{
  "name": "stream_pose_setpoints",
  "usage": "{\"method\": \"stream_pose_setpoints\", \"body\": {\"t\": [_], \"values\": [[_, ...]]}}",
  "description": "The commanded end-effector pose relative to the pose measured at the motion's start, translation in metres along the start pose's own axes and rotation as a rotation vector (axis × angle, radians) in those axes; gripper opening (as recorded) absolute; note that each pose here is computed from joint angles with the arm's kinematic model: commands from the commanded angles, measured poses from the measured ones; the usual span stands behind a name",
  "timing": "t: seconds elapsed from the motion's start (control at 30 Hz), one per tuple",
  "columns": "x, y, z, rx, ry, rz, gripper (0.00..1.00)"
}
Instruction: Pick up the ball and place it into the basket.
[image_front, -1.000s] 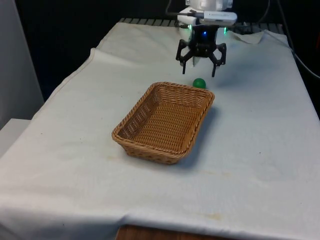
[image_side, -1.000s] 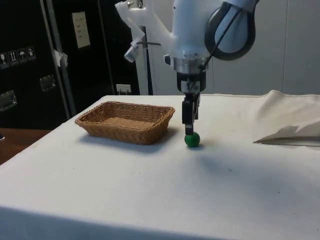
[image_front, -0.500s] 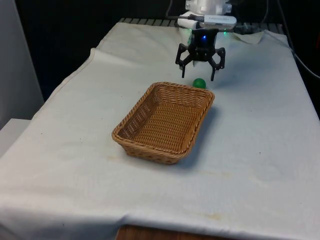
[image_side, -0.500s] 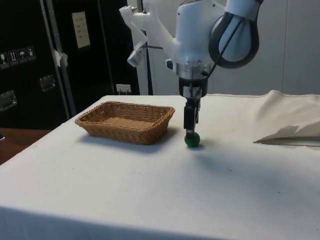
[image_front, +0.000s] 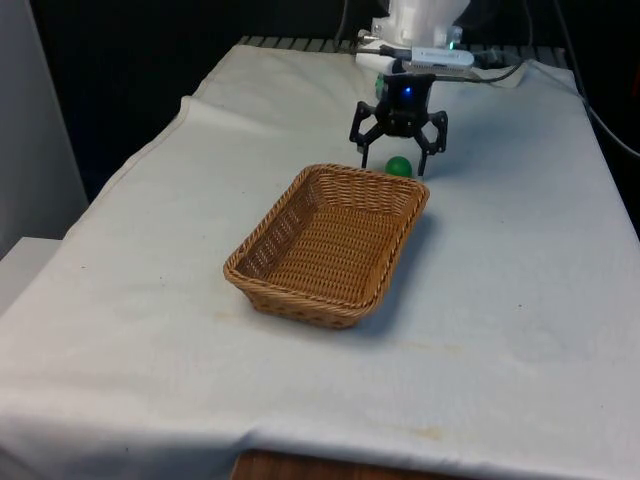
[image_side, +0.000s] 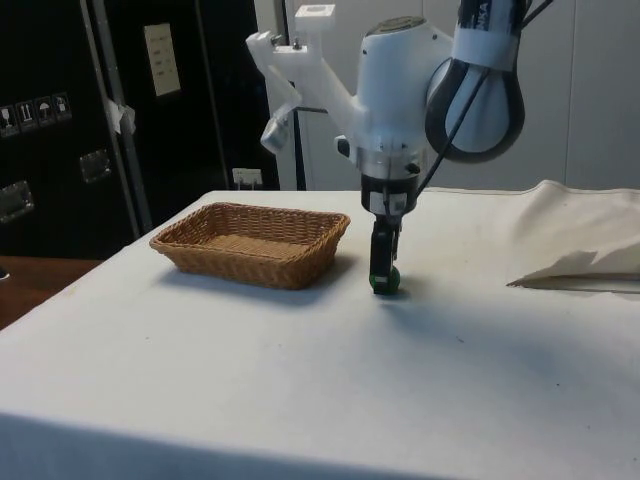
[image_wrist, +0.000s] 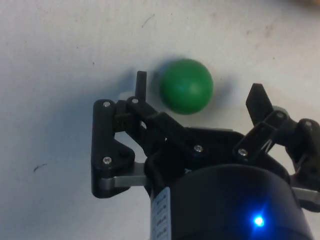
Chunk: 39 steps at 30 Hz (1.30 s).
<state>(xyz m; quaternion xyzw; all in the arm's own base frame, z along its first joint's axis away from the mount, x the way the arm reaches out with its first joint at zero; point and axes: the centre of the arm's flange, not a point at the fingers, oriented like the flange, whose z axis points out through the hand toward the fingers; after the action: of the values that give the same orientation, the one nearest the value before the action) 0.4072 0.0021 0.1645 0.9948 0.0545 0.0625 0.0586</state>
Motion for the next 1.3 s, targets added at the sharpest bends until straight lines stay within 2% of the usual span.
{"method": "stream_pose_setpoints", "body": {"t": [0.0,0.1,0.13,0.17,0.2,0.23,0.27,0.4,0.43,0.47,0.5,0.53,0.7,0.8,0.83,0.87,1.27], "values": [[-0.003,-0.005,-0.005,0.021,0.009,0.004,1.0],[-0.003,-0.003,-0.005,0.017,0.009,0.005,0.98],[-0.002,-0.002,-0.005,0.017,0.01,0.005,0.92],[-0.002,-0.002,-0.005,0.016,0.01,0.006,0.84],[-0.003,-0.001,-0.005,0.016,0.009,0.007,0.63],[0.0,0.002,0.0,-0.001,0.002,0.006,0.52],[-0.003,-0.001,-0.005,0.016,0.009,0.006,0.52],[-0.003,-0.001,-0.005,0.015,0.009,0.006,0.15],[-0.003,0.0,-0.005,0.015,0.009,0.006,0.0],[-0.003,0.0,-0.005,0.015,0.009,0.006,0.0],[0.0,0.003,0.0,-0.001,0.004,0.007,0.0],[-0.003,0.0,-0.005,0.015,0.009,0.006,0.0],[-0.002,0.001,-0.006,0.013,0.008,0.007,0.0],[0.003,0.005,-0.014,0.013,0.015,0.008,0.0],[0.004,0.005,-0.008,0.005,0.018,0.01,0.0],[0.004,0.006,-0.016,0.014,0.017,0.008,0.0],[0.014,0.016,-0.051,0.039,0.025,0.007,0.0]]}}
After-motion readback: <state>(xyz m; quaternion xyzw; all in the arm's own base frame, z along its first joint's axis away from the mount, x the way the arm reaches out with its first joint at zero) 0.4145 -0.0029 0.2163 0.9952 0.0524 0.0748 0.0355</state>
